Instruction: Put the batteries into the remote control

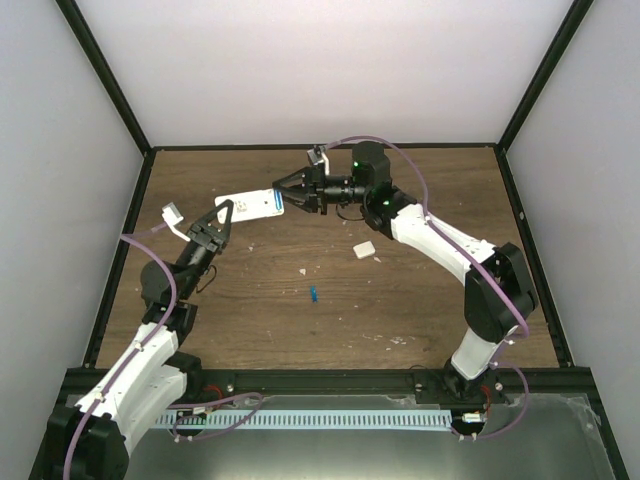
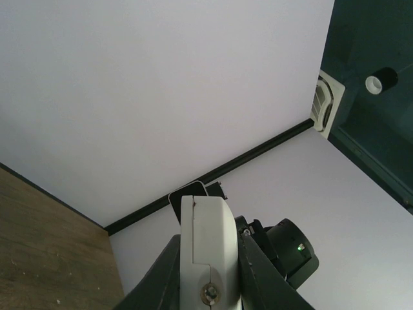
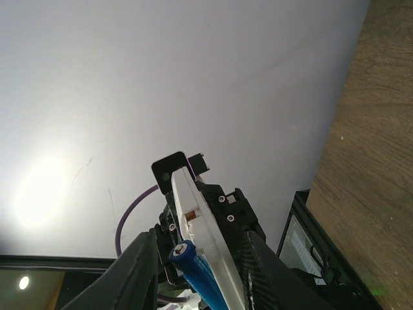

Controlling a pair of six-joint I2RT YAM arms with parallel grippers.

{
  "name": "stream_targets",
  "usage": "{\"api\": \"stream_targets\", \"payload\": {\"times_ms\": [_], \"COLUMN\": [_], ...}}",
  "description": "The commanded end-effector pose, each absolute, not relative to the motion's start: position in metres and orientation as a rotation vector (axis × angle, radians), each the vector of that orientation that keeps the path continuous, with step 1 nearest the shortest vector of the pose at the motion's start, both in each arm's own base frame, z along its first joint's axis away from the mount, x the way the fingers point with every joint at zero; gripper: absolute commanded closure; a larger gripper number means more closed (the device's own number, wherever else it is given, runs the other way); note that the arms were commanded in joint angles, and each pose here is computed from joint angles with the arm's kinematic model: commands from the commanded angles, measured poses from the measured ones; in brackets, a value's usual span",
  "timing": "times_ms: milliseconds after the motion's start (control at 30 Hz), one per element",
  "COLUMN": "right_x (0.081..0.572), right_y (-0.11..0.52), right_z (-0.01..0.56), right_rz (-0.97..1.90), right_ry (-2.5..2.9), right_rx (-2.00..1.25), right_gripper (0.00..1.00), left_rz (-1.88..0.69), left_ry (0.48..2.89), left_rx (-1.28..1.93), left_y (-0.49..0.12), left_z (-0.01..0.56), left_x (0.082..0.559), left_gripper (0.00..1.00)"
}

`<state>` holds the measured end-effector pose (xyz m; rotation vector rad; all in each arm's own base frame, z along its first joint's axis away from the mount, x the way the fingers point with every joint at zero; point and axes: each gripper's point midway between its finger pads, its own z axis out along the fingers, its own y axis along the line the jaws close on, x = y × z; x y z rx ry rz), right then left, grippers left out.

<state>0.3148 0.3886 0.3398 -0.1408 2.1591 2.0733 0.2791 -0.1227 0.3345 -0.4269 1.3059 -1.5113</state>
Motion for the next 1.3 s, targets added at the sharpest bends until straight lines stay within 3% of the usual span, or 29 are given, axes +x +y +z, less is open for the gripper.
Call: {"api": "stream_targets", "payload": {"times_ms": [0,500,1267], "right_x": [0.316,0.313,0.3], "right_y": [0.388,0.389,0.386], "right_z": [0.354,0.346,0.315], "right_rz": [2.102,2.063,2.035], "right_ry": [2.105,2.127,2.192], "right_rx": [-0.185,-0.259,-0.291], "right_gripper": [0.72,0.8,0.84], "left_rz": [-1.485,-1.497,-1.507], "left_ry": [1.307,1.302,1.254], "left_rx": [-0.393,-0.418,-0.444], "left_y": [-0.123,-0.122,-0.117], "left_z": [0.332,0.333,0.346], "left_x": [0.278,0.28,0.282], "left_gripper": [1.0,1.0,1.0]}}
